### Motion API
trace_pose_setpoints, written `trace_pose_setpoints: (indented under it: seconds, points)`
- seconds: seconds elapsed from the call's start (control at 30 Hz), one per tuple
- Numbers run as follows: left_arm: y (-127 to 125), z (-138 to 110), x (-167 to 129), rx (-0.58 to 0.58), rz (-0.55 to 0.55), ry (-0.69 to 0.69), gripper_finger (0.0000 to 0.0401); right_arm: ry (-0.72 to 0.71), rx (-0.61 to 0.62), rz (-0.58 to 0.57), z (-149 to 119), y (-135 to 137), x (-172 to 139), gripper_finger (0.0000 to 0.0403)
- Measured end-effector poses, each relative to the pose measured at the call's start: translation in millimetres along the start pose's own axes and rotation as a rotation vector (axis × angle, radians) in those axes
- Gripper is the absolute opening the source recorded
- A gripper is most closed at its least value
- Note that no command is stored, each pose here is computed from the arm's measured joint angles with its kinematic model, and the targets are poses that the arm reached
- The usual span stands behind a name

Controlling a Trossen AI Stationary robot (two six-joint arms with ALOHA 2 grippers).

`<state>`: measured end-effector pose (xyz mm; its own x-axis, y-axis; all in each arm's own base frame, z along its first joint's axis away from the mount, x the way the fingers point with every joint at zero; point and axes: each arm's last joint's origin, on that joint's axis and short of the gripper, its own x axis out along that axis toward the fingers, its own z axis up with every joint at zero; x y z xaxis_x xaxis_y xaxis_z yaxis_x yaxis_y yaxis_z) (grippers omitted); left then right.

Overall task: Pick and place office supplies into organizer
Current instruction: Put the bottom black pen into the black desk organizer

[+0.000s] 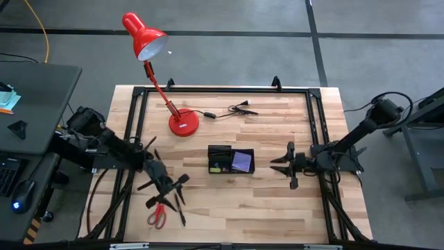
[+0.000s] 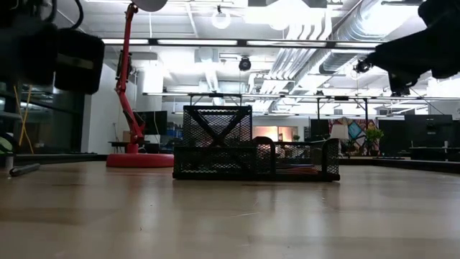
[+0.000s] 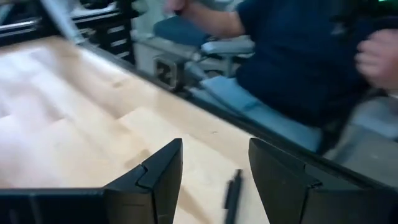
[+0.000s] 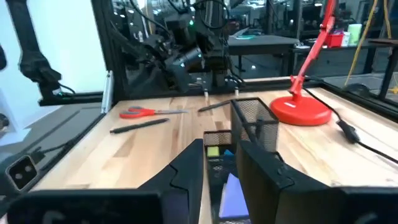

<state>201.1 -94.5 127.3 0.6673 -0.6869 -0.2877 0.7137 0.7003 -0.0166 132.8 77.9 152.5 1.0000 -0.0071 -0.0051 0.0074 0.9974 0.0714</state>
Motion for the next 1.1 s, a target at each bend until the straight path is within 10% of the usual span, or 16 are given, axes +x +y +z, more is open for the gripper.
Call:
trace_pose_setpoints:
  seconds: [0.17, 0.7, 0.9, 1.1]
  points:
    - [-3.2, 0.1, -2.1, 0.059, -0.105, -0.034, 0.0172, 0.005, -0.017, 0.001, 1.9, -1.8, -1.7, 0.0087]
    - [7.2, -10.7, -4.1, -0.035, 0.158, 0.09, 0.0172, 0.218, -0.286, -0.037, -20.4, -8.4, -6.0, 0.0087]
    - [-0.6, -9.3, 0.0, 0.164, -0.032, 0.039, 0.0172, 0.263, -0.322, -0.038, -25.2, -9.6, -7.2, 0.0087]
    - [-5.7, -9.9, 3.8, 0.168, 0.082, 0.073, 0.0172, 0.273, -0.33, -0.038, -26.3, -9.9, -7.5, 0.0087]
